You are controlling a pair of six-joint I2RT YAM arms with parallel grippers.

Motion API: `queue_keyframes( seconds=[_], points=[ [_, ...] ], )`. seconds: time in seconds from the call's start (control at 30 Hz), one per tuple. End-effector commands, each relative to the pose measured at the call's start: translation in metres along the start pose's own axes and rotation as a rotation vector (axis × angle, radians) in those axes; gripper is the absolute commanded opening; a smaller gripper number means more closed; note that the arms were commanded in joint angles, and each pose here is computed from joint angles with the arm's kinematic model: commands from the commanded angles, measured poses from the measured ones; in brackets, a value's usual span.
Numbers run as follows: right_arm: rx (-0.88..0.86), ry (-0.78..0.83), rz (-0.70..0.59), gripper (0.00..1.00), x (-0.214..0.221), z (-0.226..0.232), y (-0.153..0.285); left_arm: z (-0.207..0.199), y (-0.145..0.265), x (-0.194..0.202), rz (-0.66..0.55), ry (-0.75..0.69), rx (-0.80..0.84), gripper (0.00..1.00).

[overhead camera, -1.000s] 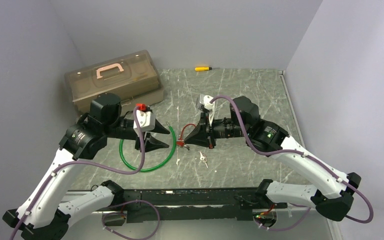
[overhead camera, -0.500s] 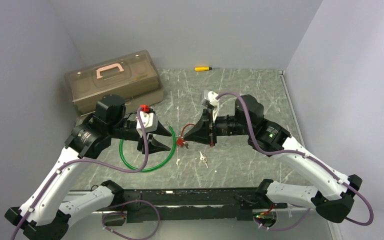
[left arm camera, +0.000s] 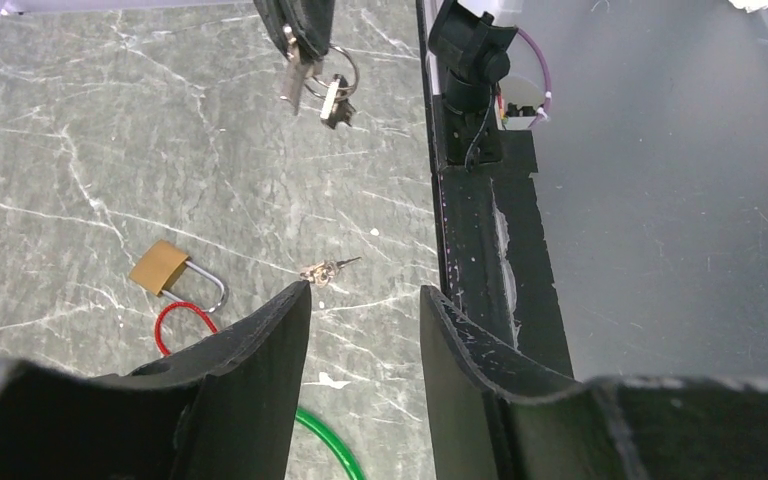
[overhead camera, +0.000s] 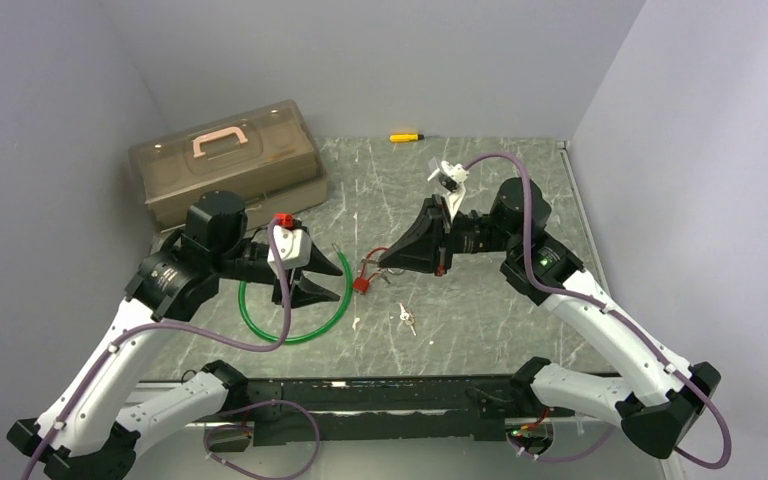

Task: Unlock with the key
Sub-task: Pick up the key from the center of the board, then place the key at the center of the board.

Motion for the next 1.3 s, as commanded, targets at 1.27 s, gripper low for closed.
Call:
queue_keyframes(
  seconds=[1.27],
  points=[
    [-0.025,0.412,-0.033,0.00,0.001,-0.007,0.008,-0.003,0.007,-0.027,-0.104,-0.082,-0.012,0.37]
  ],
)
Point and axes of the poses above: each gripper's point midway between its finger pads, its own y axis back along the fingers, its own z axis along the line the jaws close on, x = y × z, the point moved 5 cm from there along y, back along the fingers, and after that the axes turned 14 degrees about -y, right-handed, at the moved point
